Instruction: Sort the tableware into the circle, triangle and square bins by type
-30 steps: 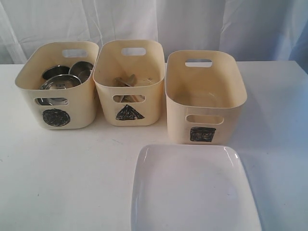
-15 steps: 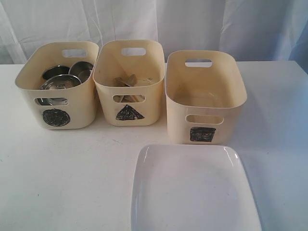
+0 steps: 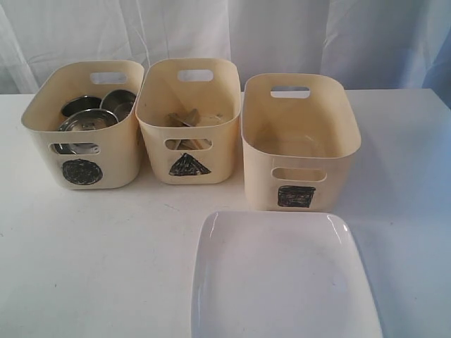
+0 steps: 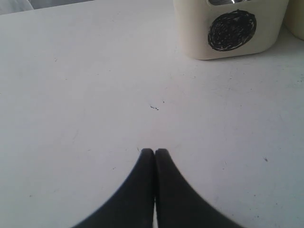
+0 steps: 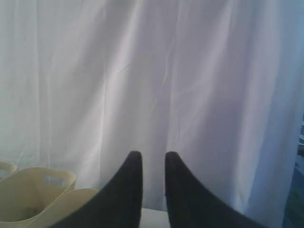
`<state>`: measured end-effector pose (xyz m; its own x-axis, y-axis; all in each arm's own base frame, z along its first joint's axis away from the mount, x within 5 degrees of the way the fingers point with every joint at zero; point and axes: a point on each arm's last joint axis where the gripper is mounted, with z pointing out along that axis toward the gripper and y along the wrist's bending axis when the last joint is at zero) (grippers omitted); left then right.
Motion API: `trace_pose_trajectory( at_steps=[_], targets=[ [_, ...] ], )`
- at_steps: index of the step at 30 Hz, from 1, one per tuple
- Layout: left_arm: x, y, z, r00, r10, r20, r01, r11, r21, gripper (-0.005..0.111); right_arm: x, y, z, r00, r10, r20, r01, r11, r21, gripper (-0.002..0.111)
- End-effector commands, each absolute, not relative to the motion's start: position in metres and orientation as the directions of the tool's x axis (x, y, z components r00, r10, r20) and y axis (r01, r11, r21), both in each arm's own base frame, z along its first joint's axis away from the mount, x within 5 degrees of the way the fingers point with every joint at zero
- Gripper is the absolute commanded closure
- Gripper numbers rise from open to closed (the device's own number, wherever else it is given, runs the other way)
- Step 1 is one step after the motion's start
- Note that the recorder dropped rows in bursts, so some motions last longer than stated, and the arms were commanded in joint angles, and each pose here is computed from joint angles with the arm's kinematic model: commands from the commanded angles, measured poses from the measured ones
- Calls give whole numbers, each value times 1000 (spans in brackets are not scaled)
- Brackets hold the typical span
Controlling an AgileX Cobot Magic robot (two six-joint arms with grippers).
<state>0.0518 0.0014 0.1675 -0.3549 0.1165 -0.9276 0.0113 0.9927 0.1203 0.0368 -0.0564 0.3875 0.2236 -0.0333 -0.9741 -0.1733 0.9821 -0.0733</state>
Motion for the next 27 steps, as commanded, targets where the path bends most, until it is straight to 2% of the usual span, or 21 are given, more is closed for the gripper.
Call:
trace_pose_trajectory(
  at_steps=[1,5,8,13,19,23,27],
  targets=[
    [52,1,166,-354,112,-929,16,993,114,107,24,-42,385,220,23,-975,-153,988,-12,95],
    [52,1,166,-354,112,-929,16,993,114,107,22,-21,374,198,158,-968,-223,968,112,103],
    [52,1,166,-354,112,-929,16,993,114,107,23,-11,368,226,203,-953,-215,964,155,106],
    [52,1,166,-354,112,-929,16,993,114,107,29,-10,354,224,153,-963,-95,986,134,108],
    [52,1,166,-354,112,-929,16,993,114,107,38,-9,334,167,117,-979,-41,993,111,108],
    [52,1,166,-354,112,-929,16,993,114,107,42,-4,323,97,202,-974,-91,977,194,108],
    [52,1,166,-354,112,-929,16,993,114,107,41,4,321,65,176,-982,-175,971,163,108]
  ],
)
